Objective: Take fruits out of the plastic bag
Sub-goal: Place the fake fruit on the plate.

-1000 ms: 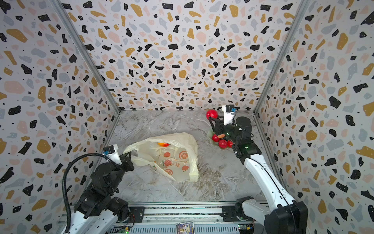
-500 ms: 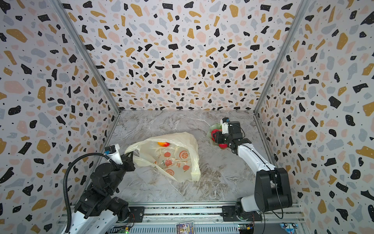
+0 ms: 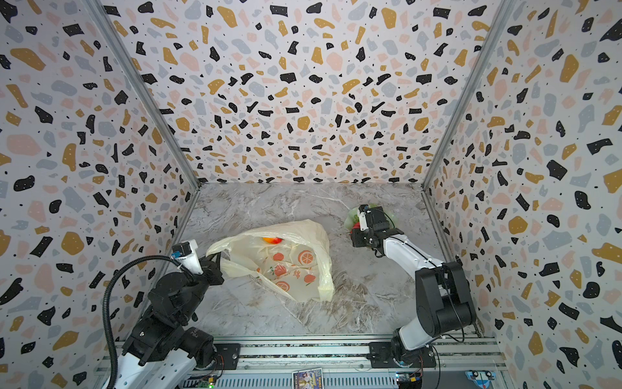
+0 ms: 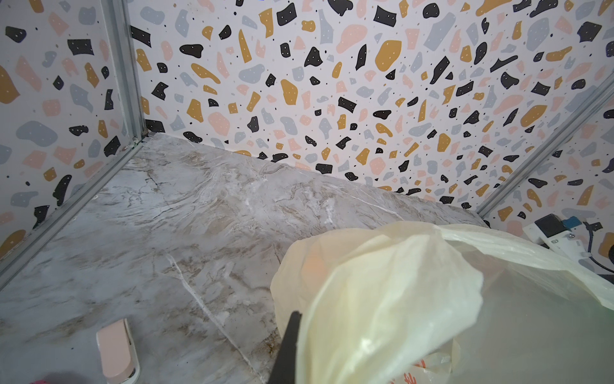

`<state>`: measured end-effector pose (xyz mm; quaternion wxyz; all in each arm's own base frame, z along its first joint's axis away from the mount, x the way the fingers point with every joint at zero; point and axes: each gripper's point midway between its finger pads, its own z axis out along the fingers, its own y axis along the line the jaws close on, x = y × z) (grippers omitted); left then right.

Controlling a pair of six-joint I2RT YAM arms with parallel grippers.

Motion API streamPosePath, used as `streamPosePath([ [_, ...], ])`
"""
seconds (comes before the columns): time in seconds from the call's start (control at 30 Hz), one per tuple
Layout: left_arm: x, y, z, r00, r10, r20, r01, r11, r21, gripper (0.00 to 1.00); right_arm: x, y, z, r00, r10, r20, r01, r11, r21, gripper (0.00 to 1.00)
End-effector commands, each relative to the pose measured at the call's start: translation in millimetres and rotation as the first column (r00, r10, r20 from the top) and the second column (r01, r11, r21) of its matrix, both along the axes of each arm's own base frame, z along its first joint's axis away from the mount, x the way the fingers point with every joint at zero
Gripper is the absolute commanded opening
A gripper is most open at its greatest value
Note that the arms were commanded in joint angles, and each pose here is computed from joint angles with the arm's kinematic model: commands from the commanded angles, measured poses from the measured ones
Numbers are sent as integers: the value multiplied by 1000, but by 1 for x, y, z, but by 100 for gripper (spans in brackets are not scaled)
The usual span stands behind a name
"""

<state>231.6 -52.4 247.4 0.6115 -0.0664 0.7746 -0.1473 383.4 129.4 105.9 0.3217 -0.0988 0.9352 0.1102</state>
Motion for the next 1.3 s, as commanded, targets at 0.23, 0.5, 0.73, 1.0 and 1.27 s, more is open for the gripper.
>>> streamPosePath([
  [0.23, 3, 0, 4, 1000, -1, 28, 1, 1000, -1, 8, 11, 2, 23, 998, -13, 61, 14, 999, -29, 70],
  [0.5, 2, 1, 5, 1000, 6, 30, -6, 1000, -3, 8, 8, 1, 39, 995, -18, 98, 23, 999, -49, 74],
  [0.73, 2, 1, 4, 1000, 7, 29, -7, 1000, -2, 8, 4, 3, 70, 984, -23, 176, 30, 999, -38, 76],
  [1.0, 2, 1, 4, 1000, 9, 26, -9, 1000, -1, 8, -18, 53, 147, 928, 106, 357, -124, 992, 28, 74],
  [1.27, 3, -2, 3, 1000, -10, 25, 10, 1000, 1, 8, -126, 148, 270, 537, 393, 746, -551, 834, -43, 64],
])
